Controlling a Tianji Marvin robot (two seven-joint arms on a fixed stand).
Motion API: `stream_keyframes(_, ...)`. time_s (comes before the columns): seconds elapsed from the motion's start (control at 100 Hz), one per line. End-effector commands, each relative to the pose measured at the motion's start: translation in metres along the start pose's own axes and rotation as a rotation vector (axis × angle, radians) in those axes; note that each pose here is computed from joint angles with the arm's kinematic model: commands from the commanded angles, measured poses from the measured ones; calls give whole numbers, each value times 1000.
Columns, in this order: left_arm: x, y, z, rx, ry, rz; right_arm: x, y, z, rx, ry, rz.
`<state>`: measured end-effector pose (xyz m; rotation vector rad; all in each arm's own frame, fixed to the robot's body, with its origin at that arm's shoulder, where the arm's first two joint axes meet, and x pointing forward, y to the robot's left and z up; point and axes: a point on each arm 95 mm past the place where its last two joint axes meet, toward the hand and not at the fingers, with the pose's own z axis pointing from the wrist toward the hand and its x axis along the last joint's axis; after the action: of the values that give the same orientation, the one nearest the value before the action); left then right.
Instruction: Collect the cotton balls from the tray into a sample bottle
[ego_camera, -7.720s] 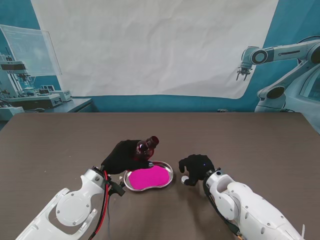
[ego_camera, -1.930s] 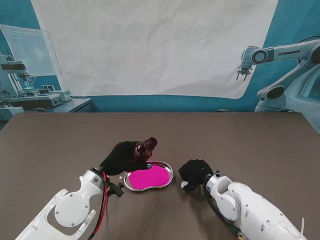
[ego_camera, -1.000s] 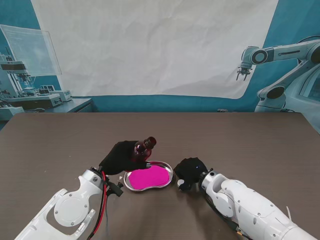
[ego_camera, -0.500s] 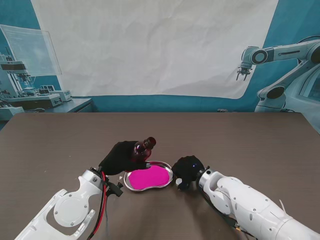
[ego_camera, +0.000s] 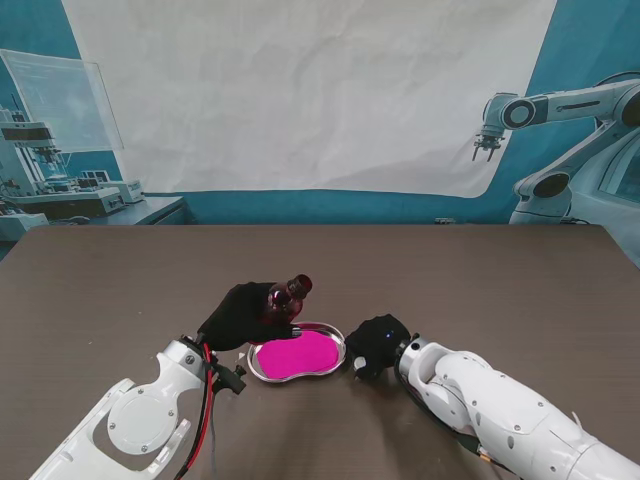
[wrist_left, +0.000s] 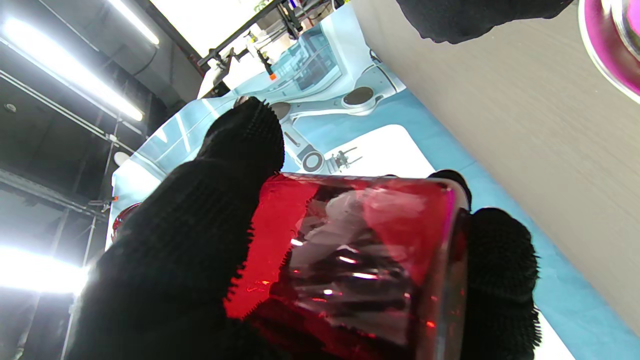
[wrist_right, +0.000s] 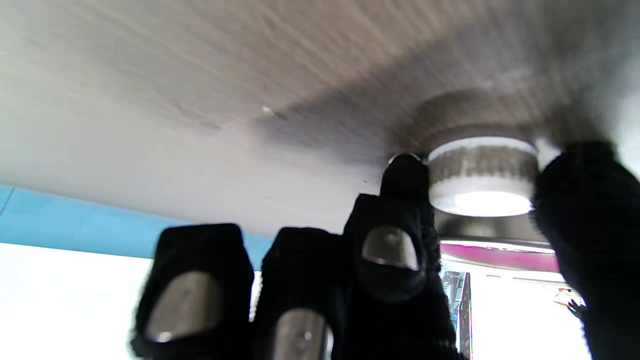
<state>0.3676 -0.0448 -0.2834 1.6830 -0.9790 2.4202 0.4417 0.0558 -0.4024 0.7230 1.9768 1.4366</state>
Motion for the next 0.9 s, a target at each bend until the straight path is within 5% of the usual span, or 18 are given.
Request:
stream_keyframes(0.0, 0, 3, -1, -17, 0, -4, 8, -31, -12, 90, 8, 5)
stream_keyframes(0.31, 0, 3, -1, -17, -1, -2, 6, -25, -15, 47, -21, 40)
stream_keyframes(0.62, 0, 2, 0, -20, -6, 0, 0, -14, -19, 47, -108, 268)
stream_keyframes(0.89, -1, 3, 0, -21, -12, -1, -3, -6, -20, 34, -144, 350)
